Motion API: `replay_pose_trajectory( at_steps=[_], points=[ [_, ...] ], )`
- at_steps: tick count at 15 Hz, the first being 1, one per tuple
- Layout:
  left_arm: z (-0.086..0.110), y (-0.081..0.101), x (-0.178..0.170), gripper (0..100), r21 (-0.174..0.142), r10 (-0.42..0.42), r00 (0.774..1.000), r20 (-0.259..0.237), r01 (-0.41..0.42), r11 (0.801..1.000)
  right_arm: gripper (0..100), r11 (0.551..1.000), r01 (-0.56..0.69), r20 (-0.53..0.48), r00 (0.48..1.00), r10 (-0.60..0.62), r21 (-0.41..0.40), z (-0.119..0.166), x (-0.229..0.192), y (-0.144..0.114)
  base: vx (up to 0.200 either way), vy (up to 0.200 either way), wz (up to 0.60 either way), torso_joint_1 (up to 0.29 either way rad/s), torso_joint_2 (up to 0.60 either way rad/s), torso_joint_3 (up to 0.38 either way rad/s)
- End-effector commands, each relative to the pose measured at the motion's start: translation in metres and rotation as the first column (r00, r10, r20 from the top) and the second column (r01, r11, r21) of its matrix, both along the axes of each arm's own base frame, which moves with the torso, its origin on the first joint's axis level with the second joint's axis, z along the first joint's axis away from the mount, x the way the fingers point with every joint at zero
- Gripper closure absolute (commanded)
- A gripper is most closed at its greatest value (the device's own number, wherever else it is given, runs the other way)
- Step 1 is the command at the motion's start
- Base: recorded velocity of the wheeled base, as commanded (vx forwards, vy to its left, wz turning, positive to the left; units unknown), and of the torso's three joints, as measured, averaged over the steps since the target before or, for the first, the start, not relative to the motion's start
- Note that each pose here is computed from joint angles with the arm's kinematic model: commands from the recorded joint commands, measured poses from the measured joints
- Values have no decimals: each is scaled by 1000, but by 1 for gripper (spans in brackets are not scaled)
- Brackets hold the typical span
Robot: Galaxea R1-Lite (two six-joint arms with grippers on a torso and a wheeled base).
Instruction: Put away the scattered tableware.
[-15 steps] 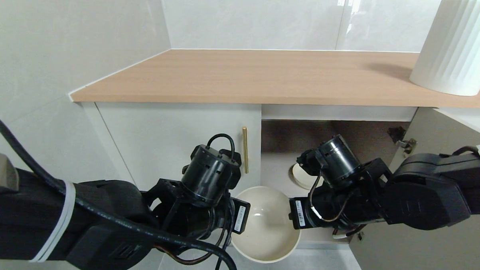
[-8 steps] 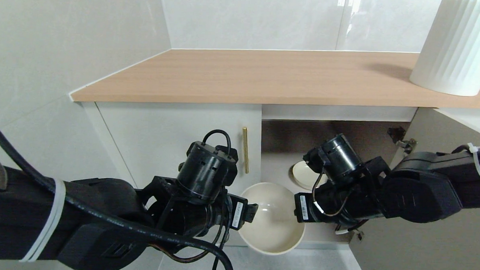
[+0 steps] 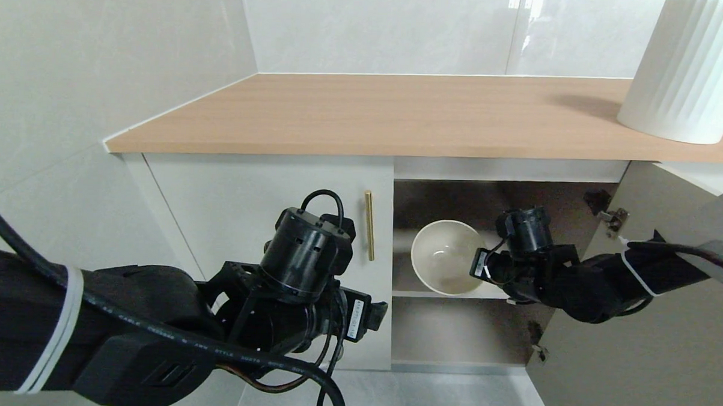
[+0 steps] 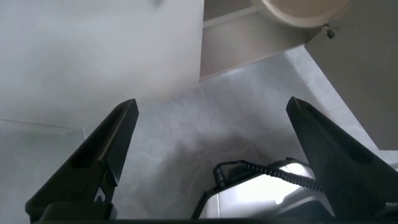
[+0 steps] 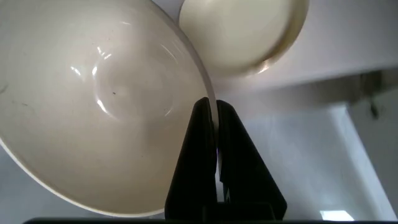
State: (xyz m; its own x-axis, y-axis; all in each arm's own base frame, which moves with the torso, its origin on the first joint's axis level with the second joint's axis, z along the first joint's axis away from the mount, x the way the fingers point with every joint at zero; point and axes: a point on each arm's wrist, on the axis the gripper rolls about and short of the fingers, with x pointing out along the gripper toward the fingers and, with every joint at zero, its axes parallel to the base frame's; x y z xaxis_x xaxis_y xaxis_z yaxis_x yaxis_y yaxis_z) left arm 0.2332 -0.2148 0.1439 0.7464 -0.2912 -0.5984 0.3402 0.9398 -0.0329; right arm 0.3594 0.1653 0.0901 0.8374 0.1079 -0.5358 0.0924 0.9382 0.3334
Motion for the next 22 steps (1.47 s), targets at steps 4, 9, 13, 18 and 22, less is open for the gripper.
replay_pose_trajectory(
  at_steps=[4,9,13,18,22],
  points=[
    [1,0,0,0,-2,1,1000,2,-1,1000,100,997,78,-2,997,-78,-6,-18,28,-22,0,0,0,0,0,0],
    [0,0,0,0,-1,1,1000,0,-1,1000,100,989,151,10,989,-151,2,-21,60,-40,0,0,0,0,0,0],
    [-1,0,1,0,3,1,1000,-3,-1,1000,100,984,180,3,984,-180,-1,-28,73,-50,0,0,0,0,0,0],
    [-2,0,1,0,3,2,1000,-4,-2,1000,100,980,197,-16,980,-197,-11,-43,83,-56,0,0,0,0,0,0],
    [-2,0,1,0,3,2,1000,-4,-2,1000,100,981,196,-16,980,-196,-10,-46,85,-55,0,0,0,0,0,0]
  ],
)
